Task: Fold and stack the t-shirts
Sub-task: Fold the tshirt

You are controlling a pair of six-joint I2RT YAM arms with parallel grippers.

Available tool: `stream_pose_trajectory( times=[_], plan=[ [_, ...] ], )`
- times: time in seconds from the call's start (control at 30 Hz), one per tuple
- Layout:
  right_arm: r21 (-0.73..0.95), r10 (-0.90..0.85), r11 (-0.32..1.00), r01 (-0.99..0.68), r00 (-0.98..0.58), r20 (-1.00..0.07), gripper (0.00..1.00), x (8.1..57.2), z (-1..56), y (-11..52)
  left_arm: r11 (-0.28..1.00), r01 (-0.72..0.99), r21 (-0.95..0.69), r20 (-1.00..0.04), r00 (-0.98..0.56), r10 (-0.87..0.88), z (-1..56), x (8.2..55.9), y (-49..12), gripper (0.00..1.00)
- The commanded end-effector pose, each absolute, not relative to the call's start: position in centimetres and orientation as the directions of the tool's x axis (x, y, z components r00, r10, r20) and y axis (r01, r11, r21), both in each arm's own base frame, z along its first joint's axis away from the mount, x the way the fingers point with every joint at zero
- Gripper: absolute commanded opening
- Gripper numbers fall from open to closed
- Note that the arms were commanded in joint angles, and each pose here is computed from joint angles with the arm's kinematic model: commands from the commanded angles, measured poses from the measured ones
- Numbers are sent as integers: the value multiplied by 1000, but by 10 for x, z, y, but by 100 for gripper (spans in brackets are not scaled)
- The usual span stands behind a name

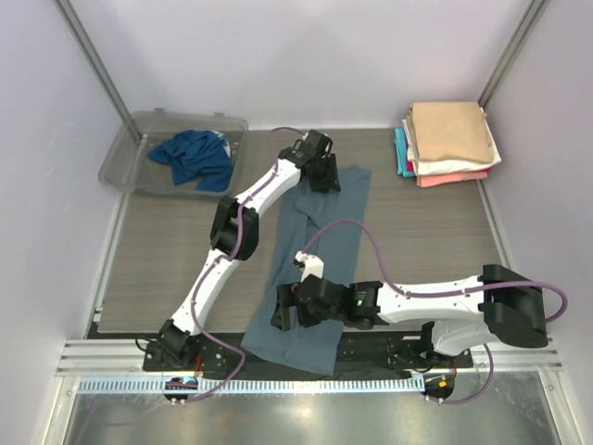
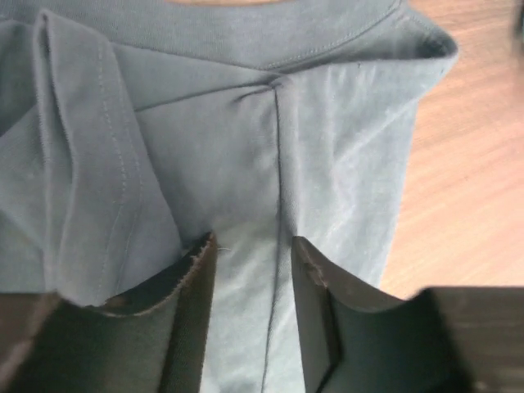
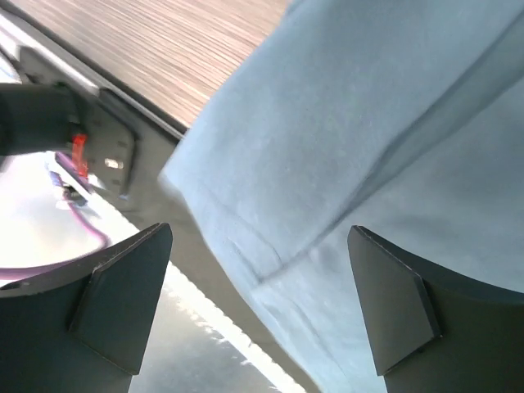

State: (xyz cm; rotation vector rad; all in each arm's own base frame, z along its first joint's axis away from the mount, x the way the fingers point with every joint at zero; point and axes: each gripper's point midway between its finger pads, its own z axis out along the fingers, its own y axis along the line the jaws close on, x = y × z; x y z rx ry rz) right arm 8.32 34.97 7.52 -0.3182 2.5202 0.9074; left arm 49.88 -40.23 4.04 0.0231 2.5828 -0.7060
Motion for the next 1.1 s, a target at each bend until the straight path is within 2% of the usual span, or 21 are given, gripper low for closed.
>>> stream_pose_trajectory(
  times=[0.0, 0.03, 0.07, 0.13, 0.2, 0.23, 0.3, 0.33, 0.37, 0.43, 0.5, 0.57, 0.6, 0.67, 0.7, 0.8, 0.83, 1.07],
  plan=[
    [444, -74, 810, -383, -818, -570, 96, 103, 95, 334, 799, 263, -540, -555, -825, -105, 136, 506, -388, 48],
    [441, -63, 808, -391, -801, -595, 96, 108, 110, 337, 794, 277, -541, -586, -802, -119, 154, 510, -381, 52],
    [405, -55, 825, -393, -770, -635, 96, 118, 118, 332, 792, 288, -538, -602, -789, -123, 170, 509, -375, 61],
    [346, -58, 859, -379, -742, -668, 98, 131, 136, 322, 798, 296, -526, -631, -765, -132, 210, 504, -355, 68],
    [247, -64, 913, -325, -711, -700, 99, 149, 140, 301, 819, 265, -508, -633, -760, -146, 227, 501, -336, 69],
    [239, -25, 932, -273, -706, -707, 99, 167, 147, 292, 835, 240, -495, -641, -750, -165, 247, 495, -315, 69],
    [227, 12, 952, -204, -717, -697, 99, 186, 146, 275, 858, 200, -473, -629, -758, -170, 249, 485, -293, 69],
    [233, 68, 963, -134, -718, -693, 98, 207, 146, 259, 867, 187, -462, -661, -725, -195, 275, 478, -272, 68],
    [236, 89, 966, -109, -714, -694, 98, 217, 148, 253, 885, 157, -438, -643, -743, -186, 261, 467, -258, 69],
    [214, 79, 971, -104, -708, -702, 97, 238, 152, 248, 908, 147, -392, -670, -722, -172, 269, 454, -235, 69],
    [141, 44, 987, -74, -721, -691, 97, 266, 140, 236, 933, 131, -336, -690, -708, -149, 274, 423, -208, 68],
    [139, 59, 989, -50, -726, -685, 97, 295, 145, 236, 941, 155, -301, -722, -682, -119, 290, 390, -187, 68],
    [125, 50, 991, -47, -732, -679, 97, 304, 142, 236, 957, 125, -261, -692, -716, -95, 264, 371, -174, 68],
    [91, 16, 994, -58, -753, -658, 96, 326, 129, 244, 961, 125, -247, -732, -674, -100, 279, 340, -154, 68],
    [81, 20, 996, -43, -757, -653, 96, 337, 124, 242, 971, 95, -218, -701, -708, -87, 254, 323, -142, 68],
    [38, 0, 999, -29, -797, -604, 94, 365, 93, 244, 969, 84, -234, -732, -671, -118, 260, 286, -123, 69],
    [24, -8, 999, -28, -809, -588, 94, 376, 79, 249, 971, 76, -228, -714, -691, -114, 246, 272, -118, 70],
    [-14, -18, 1000, -12, -847, -532, 82, 421, 28, 254, 979, 62, -192, -745, -659, -105, 227, 228, -88, 71]
  ],
)
